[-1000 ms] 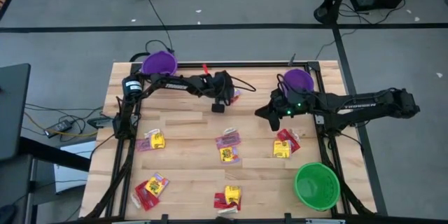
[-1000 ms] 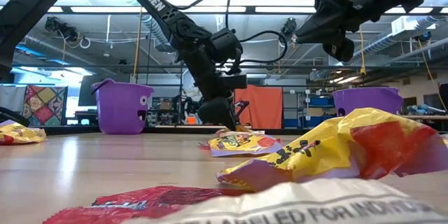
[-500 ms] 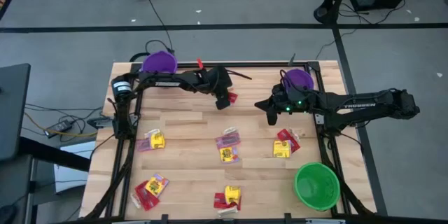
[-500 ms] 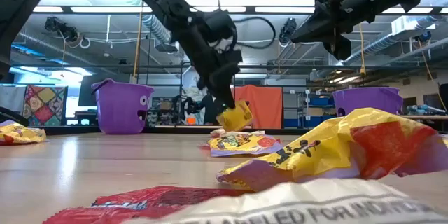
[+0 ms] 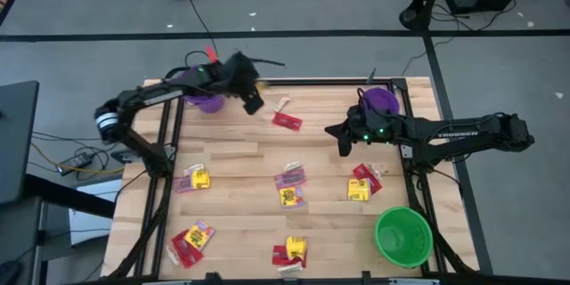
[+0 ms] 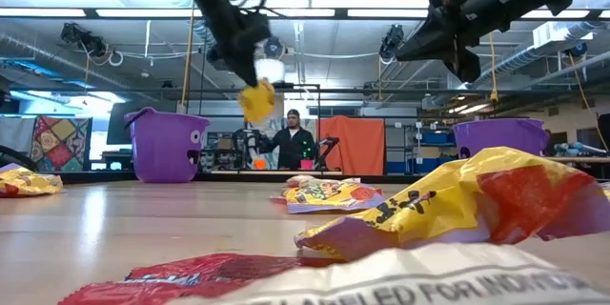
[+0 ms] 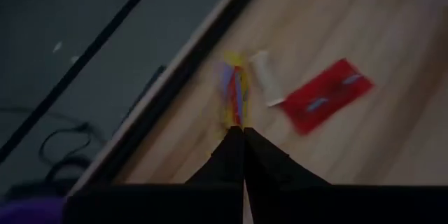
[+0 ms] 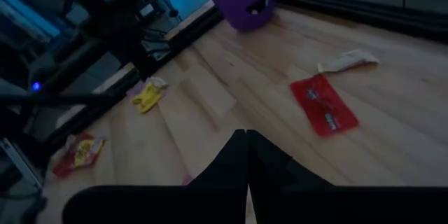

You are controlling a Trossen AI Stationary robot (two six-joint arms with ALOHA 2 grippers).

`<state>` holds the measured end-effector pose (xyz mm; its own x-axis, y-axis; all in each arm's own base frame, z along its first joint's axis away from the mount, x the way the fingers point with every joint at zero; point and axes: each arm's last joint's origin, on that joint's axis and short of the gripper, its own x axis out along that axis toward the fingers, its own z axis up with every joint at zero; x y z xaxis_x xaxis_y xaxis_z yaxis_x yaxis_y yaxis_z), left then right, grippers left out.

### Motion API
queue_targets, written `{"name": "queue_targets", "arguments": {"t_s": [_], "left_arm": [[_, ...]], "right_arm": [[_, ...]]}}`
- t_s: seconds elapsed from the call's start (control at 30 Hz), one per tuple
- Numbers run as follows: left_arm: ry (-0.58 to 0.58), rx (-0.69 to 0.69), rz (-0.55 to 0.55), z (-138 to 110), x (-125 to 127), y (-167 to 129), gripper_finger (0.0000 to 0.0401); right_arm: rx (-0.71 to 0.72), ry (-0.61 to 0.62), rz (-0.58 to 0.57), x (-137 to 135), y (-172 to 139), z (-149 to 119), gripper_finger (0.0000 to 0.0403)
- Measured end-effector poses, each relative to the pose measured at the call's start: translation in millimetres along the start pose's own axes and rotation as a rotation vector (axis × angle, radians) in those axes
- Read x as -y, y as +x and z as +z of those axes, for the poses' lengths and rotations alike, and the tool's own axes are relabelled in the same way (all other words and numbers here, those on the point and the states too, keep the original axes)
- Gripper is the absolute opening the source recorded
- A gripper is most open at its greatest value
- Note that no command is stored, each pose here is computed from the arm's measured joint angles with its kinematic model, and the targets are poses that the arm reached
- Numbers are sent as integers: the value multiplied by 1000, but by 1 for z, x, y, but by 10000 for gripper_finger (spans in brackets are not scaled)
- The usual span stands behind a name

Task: Sort candy by brand, put in halloween buckets
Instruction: Put the yellow candy into the left purple bucket

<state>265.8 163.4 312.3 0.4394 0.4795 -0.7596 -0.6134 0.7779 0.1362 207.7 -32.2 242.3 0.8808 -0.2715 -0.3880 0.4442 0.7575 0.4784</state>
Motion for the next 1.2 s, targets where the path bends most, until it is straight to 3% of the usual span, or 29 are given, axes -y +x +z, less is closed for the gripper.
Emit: {"name": "queue_targets", "arguments": {"t_s": [0.43, 0.67, 0.77, 0.9, 1.03, 1.2], "left_arm": [[-233, -230, 229, -34, -78, -28, 4], [-329, -261, 307, -44, -104, -28, 4], [-399, -347, 332, -57, -113, -28, 4], [-425, -431, 337, -70, -116, -26, 4], [-406, -469, 324, -77, -115, -21, 13], [-394, -487, 318, -82, -114, -16, 55]], "right_arm": [[-22, 85, 17, -4, -1, -4, 12], [-32, 78, 34, -10, -2, -8, 12], [-22, 56, 60, -14, -3, -8, 17], [11, -32, 117, -25, -5, -10, 38], [25, -63, 96, -28, -7, -13, 75], [-116, -94, 2, -18, -5, -27, 124]]}}
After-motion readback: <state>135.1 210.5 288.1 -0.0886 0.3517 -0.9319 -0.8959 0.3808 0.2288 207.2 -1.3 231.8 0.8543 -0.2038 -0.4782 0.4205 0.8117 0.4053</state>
